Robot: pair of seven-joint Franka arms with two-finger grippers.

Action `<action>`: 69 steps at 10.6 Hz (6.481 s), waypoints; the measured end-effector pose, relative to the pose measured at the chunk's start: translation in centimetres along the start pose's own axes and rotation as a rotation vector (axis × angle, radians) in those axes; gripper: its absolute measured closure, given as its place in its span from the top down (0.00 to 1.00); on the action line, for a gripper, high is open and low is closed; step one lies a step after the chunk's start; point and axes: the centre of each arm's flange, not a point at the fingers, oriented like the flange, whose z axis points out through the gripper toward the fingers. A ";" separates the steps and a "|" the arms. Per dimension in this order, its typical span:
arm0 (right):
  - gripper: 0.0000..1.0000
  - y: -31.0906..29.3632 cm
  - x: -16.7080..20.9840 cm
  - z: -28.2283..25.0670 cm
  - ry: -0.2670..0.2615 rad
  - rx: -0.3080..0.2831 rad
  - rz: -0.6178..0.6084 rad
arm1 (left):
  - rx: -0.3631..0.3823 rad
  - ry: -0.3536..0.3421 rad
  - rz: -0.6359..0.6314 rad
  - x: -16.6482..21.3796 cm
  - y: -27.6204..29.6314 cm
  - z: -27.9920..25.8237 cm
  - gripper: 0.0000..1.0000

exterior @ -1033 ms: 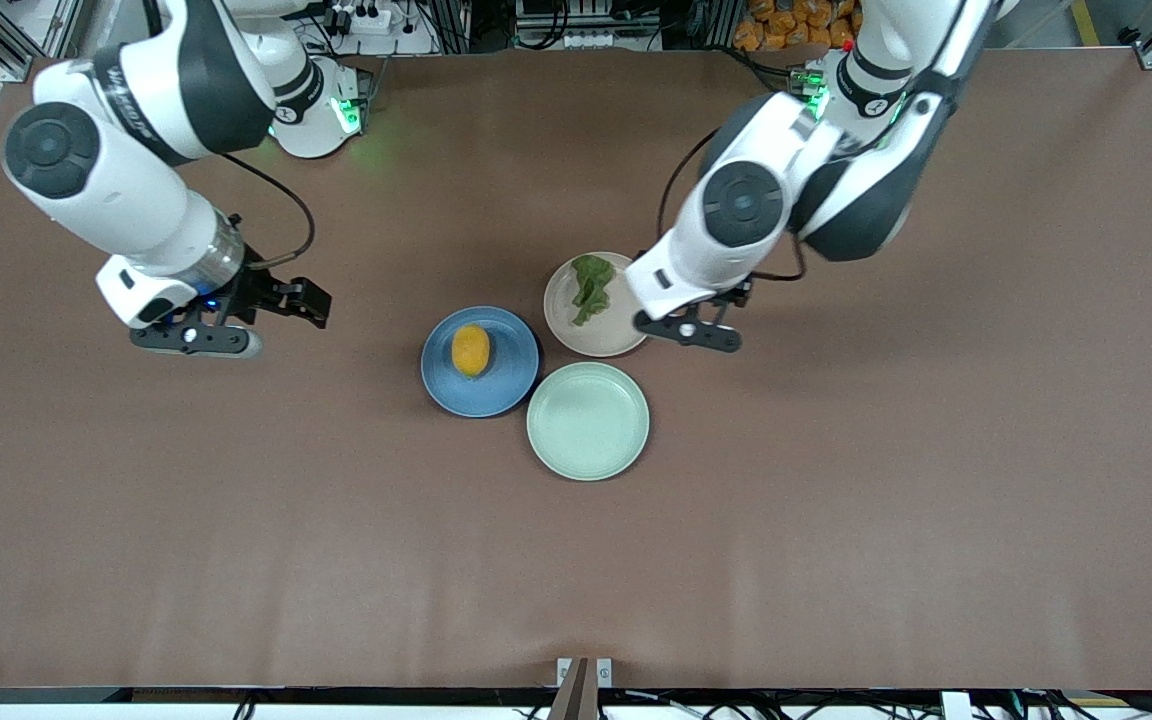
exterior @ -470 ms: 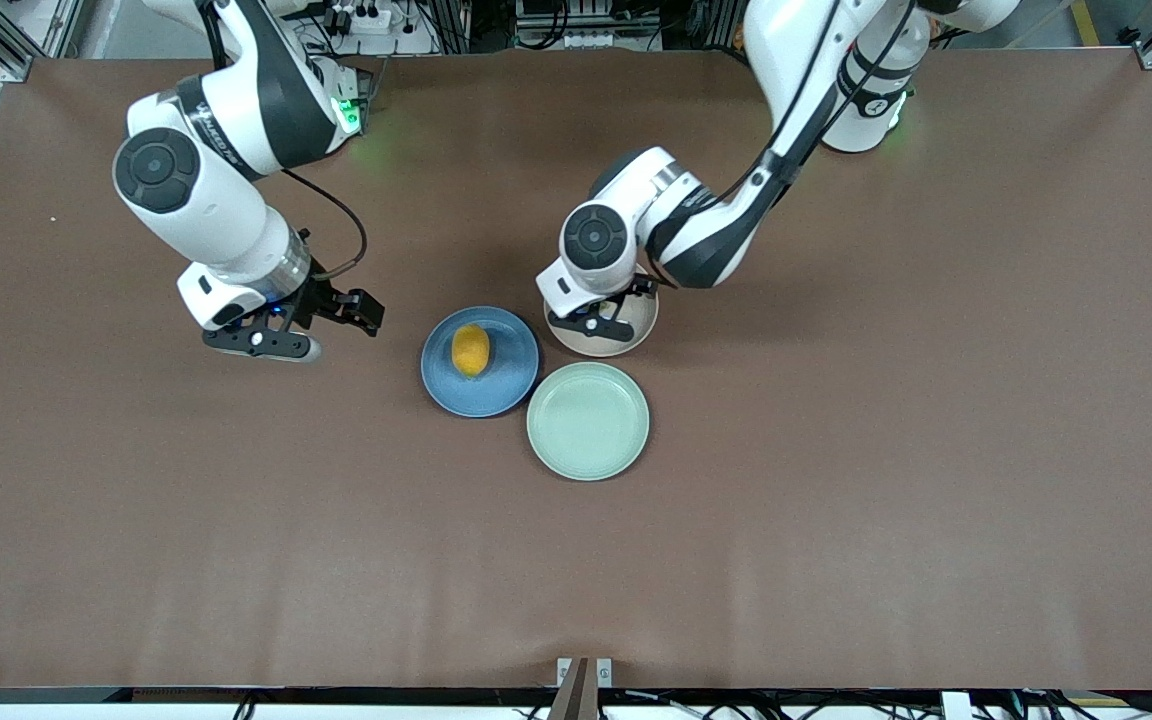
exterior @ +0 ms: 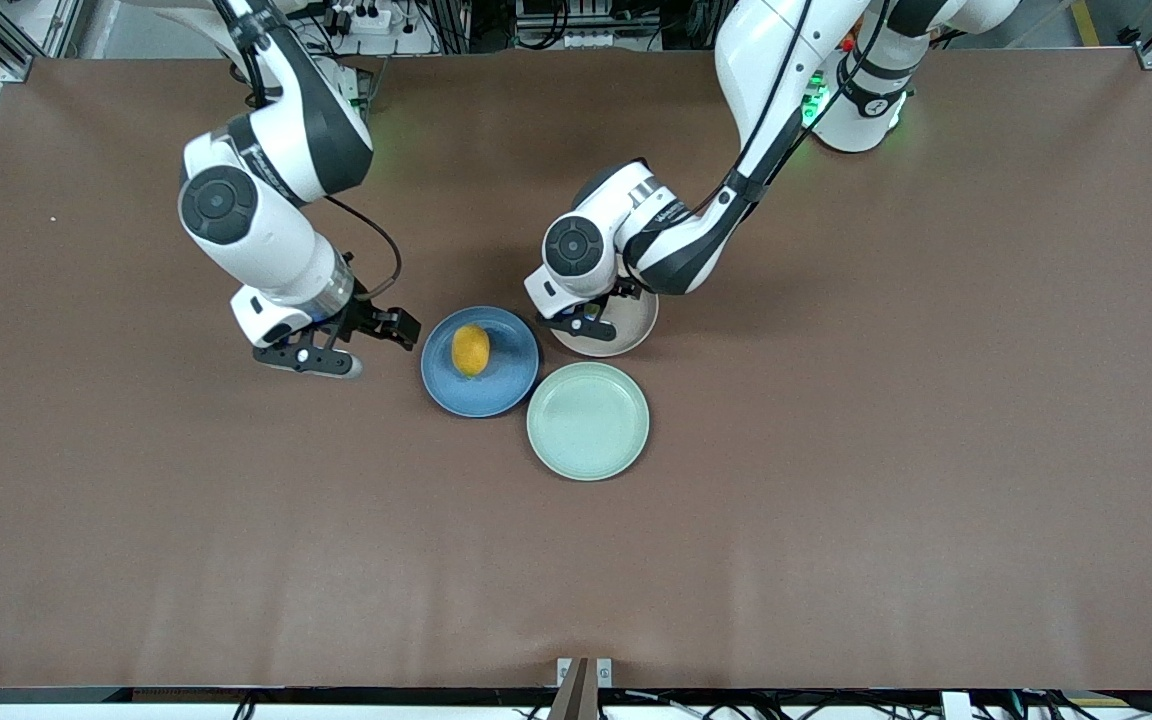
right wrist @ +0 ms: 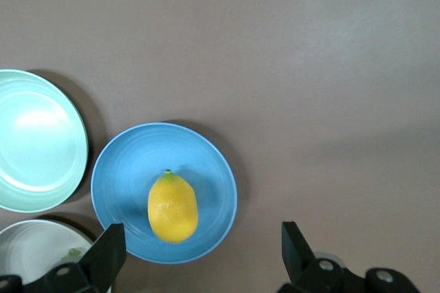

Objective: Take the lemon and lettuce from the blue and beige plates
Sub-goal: 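Lower the right gripper onto the lemon while the left gripper grasps lettuce, then close the right gripper on the lemon while the left gripper lifts lettuce, then carry the lemon and lettuce away from the plates with both grippers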

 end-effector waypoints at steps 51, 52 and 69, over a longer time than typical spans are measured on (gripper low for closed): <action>0.61 -6.4 -3.2 13.5 0.077 -0.174 -0.031 | -0.074 0.192 -0.172 10.4 -41.2 -13.3 0.03; 0.61 -5.4 -2.6 11.6 0.039 -0.174 -0.050 | -0.062 0.194 -0.166 10.8 -42.4 -12.5 0.03; 0.61 20.6 7.5 2.4 -0.082 -0.162 -0.257 | 0.002 0.239 -0.141 13.3 -43.8 -8.4 1.00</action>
